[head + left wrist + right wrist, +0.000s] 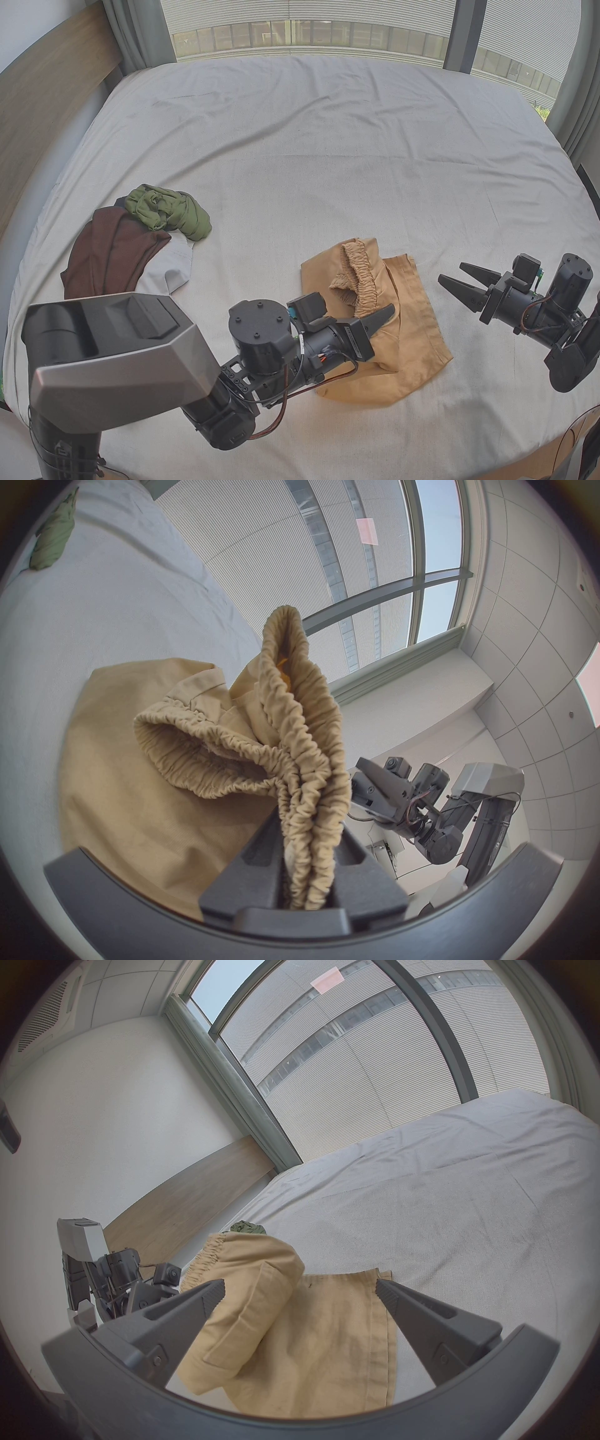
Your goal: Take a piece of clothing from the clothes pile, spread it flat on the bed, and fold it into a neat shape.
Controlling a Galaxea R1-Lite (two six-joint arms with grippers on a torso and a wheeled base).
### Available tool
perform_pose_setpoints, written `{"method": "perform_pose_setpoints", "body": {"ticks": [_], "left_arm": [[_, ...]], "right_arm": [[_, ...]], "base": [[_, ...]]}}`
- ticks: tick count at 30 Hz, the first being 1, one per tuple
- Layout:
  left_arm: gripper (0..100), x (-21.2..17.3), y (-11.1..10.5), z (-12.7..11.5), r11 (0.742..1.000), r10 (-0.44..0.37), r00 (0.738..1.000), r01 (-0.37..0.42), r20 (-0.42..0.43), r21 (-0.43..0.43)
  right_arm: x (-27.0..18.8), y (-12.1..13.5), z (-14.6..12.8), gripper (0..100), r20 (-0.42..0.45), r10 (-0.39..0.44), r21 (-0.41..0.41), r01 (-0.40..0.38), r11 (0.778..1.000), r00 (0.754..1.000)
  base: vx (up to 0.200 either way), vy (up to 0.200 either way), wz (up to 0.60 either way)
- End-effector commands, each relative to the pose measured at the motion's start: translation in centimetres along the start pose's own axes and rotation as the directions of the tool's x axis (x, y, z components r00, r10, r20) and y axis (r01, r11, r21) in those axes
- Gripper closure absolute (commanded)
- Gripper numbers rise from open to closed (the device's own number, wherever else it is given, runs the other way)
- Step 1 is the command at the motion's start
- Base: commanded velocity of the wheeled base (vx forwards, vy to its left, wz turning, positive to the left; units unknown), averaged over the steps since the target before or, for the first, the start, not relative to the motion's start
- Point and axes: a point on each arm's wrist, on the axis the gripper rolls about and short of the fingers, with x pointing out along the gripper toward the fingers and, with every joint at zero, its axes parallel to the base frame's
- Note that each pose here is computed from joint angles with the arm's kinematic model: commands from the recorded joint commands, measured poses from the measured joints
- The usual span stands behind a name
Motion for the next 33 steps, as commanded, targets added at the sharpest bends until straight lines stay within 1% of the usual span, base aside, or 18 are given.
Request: {"method": "perform_pose_setpoints", "body": {"ticks": [1,4,8,13,14,19,28,30,32,33], "left_arm": [[100,0.6,1.0,-1.6,1.0,0.016,0.999,-0.017,-0.032,-0.008],[100,0.9,1.3,-1.9,1.0,0.016,0.999,-0.017,-0.032,-0.008],[100,1.2,1.2,-1.6,1.0,0.007,1.0,-0.007,-0.019,-0.005],[100,1.2,1.4,-1.3,1.0,0.014,1.0,-0.014,-0.013,-0.003],[0,1.2,1.4,-1.3,1.0,0.014,1.0,-0.014,-0.013,-0.004],[0,1.6,1.2,-1.0,1.0,0.003,1.0,-0.003,0.006,0.002],[0,1.4,1.9,-0.5,0.999,0.049,0.998,-0.049,0.042,0.007],[0,1.0,2.1,-0.5,0.997,0.071,0.996,-0.071,0.05,0.007],[0,0.6,2.1,-0.1,0.997,0.079,0.995,-0.079,0.055,0.008],[0,-0.2,2.0,0.6,0.996,0.089,0.994,-0.09,0.064,0.01]], "right_arm": [[0.0,0.0,0.0,0,-0.001,0.002,0.0,-0.002,1.0,1.0],[0.0,0.1,0.0,0,0.0,0.003,-0.001,-0.003,1.0,1.0],[0.0,0.0,0.1,0,0.002,0.0,-0.001,0.0,1.0,1.0],[0.0,-0.1,0.2,0,0.008,-0.001,-0.005,0.002,1.0,1.0],[0.0,-0.2,0.2,0,0.008,-0.003,-0.005,0.003,1.0,1.0],[0.0,-0.3,0.3,0,0.011,-0.005,-0.006,0.005,1.0,1.0],[-0.1,-0.6,0.4,0,0.018,-0.019,-0.008,0.019,1.0,1.0],[-0.1,-0.6,0.4,0,0.015,-0.02,-0.006,0.02,1.0,1.0],[-0.2,-0.6,0.4,0,0.015,-0.02,-0.006,0.02,1.0,1.0],[-0.2,-0.6,0.3,0,0.012,-0.021,-0.005,0.021,1.0,1.0]], "base": [[0.0,0.0,0.0],[0.0,0.0,0.0],[0.0,0.0,0.0],[0.0,0.0,0.0],[0.0,0.0,0.0],[0.0,0.0,0.0],[0.0,0.0,0.0],[0.0,0.0,0.0],[0.0,0.0,0.0],[0.0,0.0,0.0]]}}
